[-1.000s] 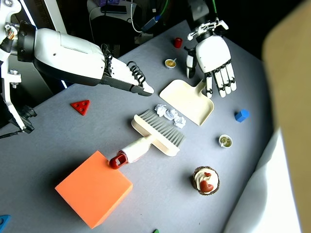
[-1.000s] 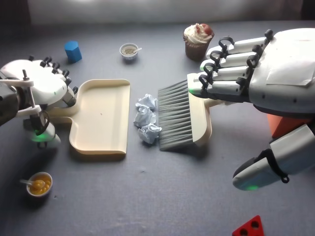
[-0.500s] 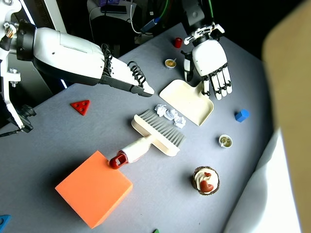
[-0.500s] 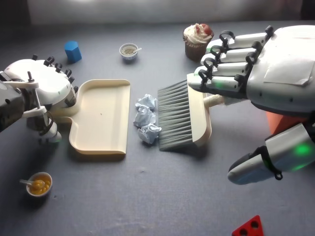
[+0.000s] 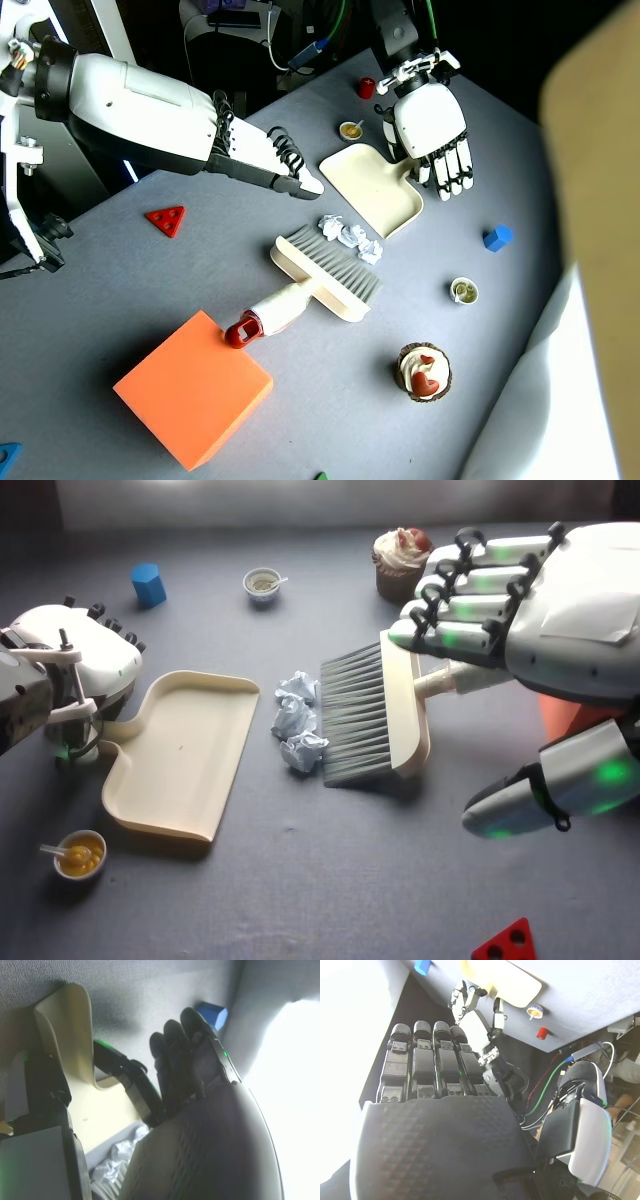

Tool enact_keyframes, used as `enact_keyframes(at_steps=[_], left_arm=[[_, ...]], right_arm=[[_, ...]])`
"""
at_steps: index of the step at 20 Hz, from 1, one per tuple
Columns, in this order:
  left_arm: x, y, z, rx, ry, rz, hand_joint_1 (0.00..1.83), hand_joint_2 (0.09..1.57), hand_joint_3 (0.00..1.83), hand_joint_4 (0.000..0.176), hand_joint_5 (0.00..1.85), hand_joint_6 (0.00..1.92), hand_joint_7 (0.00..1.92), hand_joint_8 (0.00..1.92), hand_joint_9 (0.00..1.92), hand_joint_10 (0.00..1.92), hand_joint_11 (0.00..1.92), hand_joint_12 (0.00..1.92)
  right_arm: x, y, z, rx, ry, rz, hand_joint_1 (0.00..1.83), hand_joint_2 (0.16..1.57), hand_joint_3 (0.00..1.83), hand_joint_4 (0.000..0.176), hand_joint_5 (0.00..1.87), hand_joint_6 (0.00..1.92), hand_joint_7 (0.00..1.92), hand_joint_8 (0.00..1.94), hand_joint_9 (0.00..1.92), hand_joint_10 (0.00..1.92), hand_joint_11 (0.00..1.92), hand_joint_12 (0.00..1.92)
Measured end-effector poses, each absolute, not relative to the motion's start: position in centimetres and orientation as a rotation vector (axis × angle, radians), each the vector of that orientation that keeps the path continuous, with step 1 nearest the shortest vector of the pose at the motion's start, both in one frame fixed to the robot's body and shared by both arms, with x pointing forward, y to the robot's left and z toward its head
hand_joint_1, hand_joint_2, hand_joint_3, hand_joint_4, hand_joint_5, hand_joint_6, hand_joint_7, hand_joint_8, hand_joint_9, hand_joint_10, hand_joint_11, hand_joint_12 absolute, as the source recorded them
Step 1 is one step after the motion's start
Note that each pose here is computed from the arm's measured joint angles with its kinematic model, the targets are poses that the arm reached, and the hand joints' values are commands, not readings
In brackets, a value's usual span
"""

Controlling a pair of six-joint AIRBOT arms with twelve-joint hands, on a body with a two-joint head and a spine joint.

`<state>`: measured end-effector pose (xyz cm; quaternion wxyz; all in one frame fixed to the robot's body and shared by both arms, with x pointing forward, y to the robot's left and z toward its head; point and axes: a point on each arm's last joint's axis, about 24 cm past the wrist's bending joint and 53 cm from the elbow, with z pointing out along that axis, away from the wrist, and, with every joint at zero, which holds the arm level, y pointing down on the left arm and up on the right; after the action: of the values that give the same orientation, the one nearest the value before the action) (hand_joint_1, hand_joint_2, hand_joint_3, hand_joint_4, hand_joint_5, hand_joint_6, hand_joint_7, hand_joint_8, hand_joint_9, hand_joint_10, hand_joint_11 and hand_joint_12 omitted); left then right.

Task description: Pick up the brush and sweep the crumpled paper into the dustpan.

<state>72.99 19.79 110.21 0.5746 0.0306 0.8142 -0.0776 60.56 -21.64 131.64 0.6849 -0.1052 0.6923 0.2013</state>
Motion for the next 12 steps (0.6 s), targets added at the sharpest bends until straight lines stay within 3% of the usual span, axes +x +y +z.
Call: enact_keyframes(at_steps=[2,3,5,8,12], left_arm=[[73.3,19.6,110.5,0.072,1.903,-0.176,1.14,1.07,0.00,0.000,1.10,0.79,0.40,0.00,0.33,0.00,0.09,0.45],[73.6,19.5,111.0,0.072,1.896,-0.173,1.14,1.07,0.00,0.000,1.09,0.80,0.39,0.00,0.32,0.00,0.06,0.45],[74.5,19.4,112.2,0.070,1.868,-0.169,1.13,1.08,0.00,0.000,1.06,0.84,0.39,0.01,0.32,0.00,0.07,0.47],[75.5,19.5,113.3,0.076,1.841,-0.154,1.12,1.08,0.00,0.000,1.06,0.84,0.39,0.00,0.32,0.00,0.04,0.46],[76.0,19.2,113.0,0.098,1.851,-0.170,1.12,1.09,0.00,0.000,1.05,0.87,0.36,0.00,0.27,0.00,0.02,0.42]], right_arm=[[60.6,-21.8,131.9,-0.232,1.536,0.409,0.23,1.01,0.02,0.000,0.08,0.00,0.09,0.01,0.10,0.01,0.07,0.02],[60.5,-21.8,132.5,-0.237,1.510,0.376,0.50,1.00,0.00,0.000,0.08,0.01,0.10,0.01,0.11,0.01,0.11,0.03],[60.2,-21.5,133.3,-0.264,1.458,0.315,0.72,1.02,0.00,0.000,0.06,0.00,0.08,0.01,0.10,0.01,0.11,0.03],[59.8,-21.4,134.5,-0.248,1.403,0.263,0.96,1.06,0.00,0.000,0.12,0.00,0.15,0.00,0.17,0.01,0.17,0.05],[58.8,-20.5,135.2,-0.256,1.344,0.183,1.22,0.94,0.00,0.000,0.21,0.01,0.26,0.01,0.27,0.01,0.30,0.08]])
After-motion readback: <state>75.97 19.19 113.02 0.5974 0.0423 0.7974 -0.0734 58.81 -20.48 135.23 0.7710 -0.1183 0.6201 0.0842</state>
